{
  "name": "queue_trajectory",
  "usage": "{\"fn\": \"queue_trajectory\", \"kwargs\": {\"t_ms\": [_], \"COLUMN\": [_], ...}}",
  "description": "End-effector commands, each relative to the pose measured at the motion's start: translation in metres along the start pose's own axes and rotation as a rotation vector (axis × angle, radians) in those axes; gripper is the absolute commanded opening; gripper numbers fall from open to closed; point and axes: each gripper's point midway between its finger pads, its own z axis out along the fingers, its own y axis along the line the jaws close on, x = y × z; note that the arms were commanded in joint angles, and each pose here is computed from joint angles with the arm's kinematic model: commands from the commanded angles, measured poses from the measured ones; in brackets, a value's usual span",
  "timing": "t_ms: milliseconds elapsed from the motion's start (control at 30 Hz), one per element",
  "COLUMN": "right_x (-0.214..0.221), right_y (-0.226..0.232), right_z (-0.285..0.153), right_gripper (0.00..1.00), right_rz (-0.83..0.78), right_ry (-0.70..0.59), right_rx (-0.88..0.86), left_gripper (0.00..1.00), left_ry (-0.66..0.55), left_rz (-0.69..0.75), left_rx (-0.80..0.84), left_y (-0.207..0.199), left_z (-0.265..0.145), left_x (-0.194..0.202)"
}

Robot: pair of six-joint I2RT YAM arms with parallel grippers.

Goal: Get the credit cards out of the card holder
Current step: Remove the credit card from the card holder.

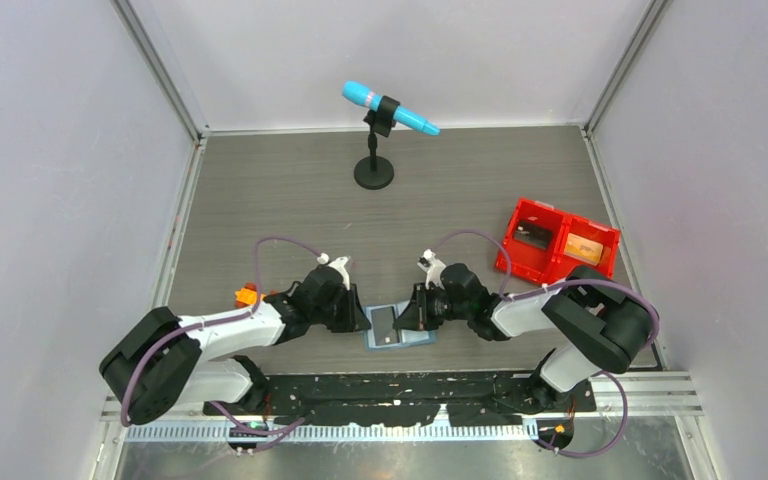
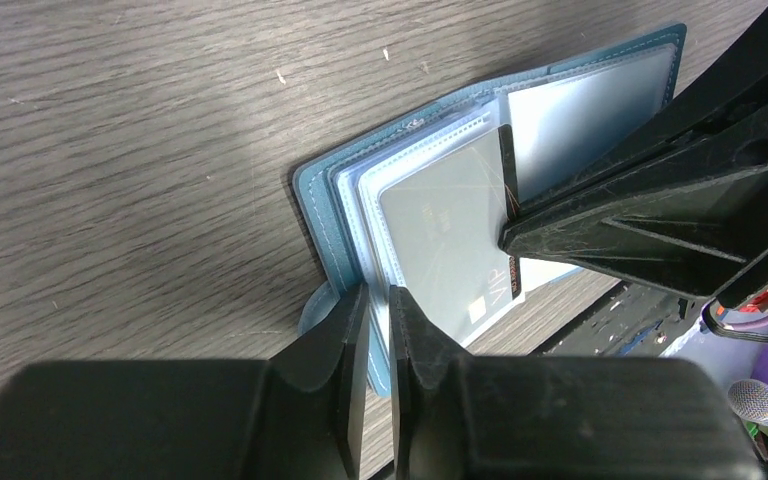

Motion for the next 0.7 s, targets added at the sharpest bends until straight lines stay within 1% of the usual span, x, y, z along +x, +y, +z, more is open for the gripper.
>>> {"fn": "queue_trajectory", "kwargs": {"t_ms": [0, 33, 100, 133, 233, 333, 400, 433, 500, 533, 567, 667], "right_x": [0.0008, 0.0006, -0.0002, -0.0007, -0.0009, -0.0005, -0.0004, -0.0008, -0.0012, -0.0020, -0.0022, -0.0028], "right_y": [0.0003, 0.0006, 0.0025, 0.0027, 0.0036, 0.0017, 0.0005, 0.0001, 0.0003, 0.0014, 0.0011, 0.0019], "right_z": [-0.0035, -0.0037, -0.0033, -0.0033, -0.0044, -0.0063, -0.0073, -0.0074, -0.0074, -0.0072, -0.0071, -0.0078], "right_gripper": [0.08, 0.12, 0.16, 0.15, 0.06, 0.05, 0.09, 0.14, 0.20, 0.21, 0.19, 0.11], "right_rz": [-0.023, -0.020, -0.018, -0.017, -0.011, -0.006, -0.006, -0.007, -0.005, -0.004, -0.003, -0.002], "right_ry": [-0.008, -0.008, -0.009, -0.011, -0.014, -0.017, -0.018, -0.020, -0.021, -0.022, -0.022, -0.023], "right_rx": [-0.010, -0.012, -0.021, -0.024, -0.036, -0.037, -0.035, -0.035, -0.038, -0.042, -0.042, -0.046], "left_gripper": [0.13, 0.12, 0.11, 0.11, 0.07, 0.04, 0.02, 0.01, 0.01, 0.01, 0.00, 0.01], "left_ry": [0.023, 0.026, 0.028, 0.027, 0.025, 0.022, 0.024, 0.024, 0.029, 0.031, 0.032, 0.034], "left_rz": [0.010, 0.010, 0.009, 0.009, 0.009, 0.008, 0.007, 0.008, 0.008, 0.008, 0.006, 0.008], "left_rx": [-0.049, -0.047, -0.045, -0.042, -0.037, -0.045, -0.055, -0.054, -0.054, -0.052, -0.053, -0.055], "left_y": [0.0176, 0.0175, 0.0173, 0.0167, 0.0154, 0.0164, 0.0180, 0.0178, 0.0180, 0.0179, 0.0181, 0.0182], "left_z": [0.0074, 0.0077, 0.0081, 0.0078, 0.0068, 0.0057, 0.0059, 0.0063, 0.0073, 0.0078, 0.0083, 0.0089], "left_x": [0.0124, 0.0131, 0.0134, 0.0133, 0.0128, 0.0121, 0.0123, 0.0122, 0.0132, 0.0133, 0.0134, 0.0135]}}
